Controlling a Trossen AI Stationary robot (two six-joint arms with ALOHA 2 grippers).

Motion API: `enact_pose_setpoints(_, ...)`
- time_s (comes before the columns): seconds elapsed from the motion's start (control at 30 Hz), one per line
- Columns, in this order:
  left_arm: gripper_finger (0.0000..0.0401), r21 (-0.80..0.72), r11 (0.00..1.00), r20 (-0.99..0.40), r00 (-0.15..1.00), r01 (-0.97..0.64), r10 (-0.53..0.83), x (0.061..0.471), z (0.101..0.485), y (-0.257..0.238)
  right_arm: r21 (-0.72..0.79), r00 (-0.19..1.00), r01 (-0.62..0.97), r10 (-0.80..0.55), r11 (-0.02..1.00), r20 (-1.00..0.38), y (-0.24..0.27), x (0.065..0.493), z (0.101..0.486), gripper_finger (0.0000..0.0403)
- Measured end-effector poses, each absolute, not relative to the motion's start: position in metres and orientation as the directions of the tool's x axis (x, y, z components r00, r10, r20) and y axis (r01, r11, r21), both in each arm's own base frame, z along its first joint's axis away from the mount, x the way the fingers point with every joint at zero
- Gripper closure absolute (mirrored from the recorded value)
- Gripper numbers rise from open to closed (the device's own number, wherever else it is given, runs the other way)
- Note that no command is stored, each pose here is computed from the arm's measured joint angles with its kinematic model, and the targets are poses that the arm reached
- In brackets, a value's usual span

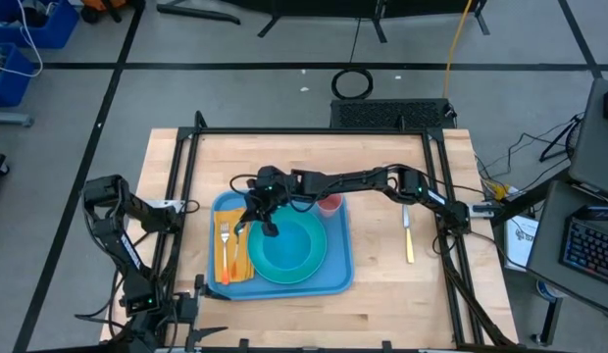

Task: Set up tray
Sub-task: Put the orange spoon on the blue serving tray to the right of the orange fork

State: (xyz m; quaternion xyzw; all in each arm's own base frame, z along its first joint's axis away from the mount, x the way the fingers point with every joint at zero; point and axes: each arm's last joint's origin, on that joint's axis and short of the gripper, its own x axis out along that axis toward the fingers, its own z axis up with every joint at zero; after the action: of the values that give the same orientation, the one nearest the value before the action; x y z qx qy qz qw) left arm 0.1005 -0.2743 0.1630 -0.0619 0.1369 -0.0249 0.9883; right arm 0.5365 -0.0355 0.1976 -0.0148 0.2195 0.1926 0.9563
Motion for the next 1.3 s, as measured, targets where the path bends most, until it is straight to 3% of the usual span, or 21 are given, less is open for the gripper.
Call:
enact_pose_setpoints(1.1,0.0066,-0.133,0.991,-0.271,0.96,0.027,-0.063,0.1017,0.1626,-0.2738,-0.062,0.858,-0.418,0.372,0.906,-0.355,-0.0274,0.5405,0.205,0.032)
enact_pose_setpoints(1.3,0.0066,-0.134,0.991,-0.263,0.964,0.008,-0.043,0.1033,0.1626,-0.2727,-0.015,0.856,-0.403,0.371,0.915,-0.359,-0.0259,0.5405,0.2046,0.0301)
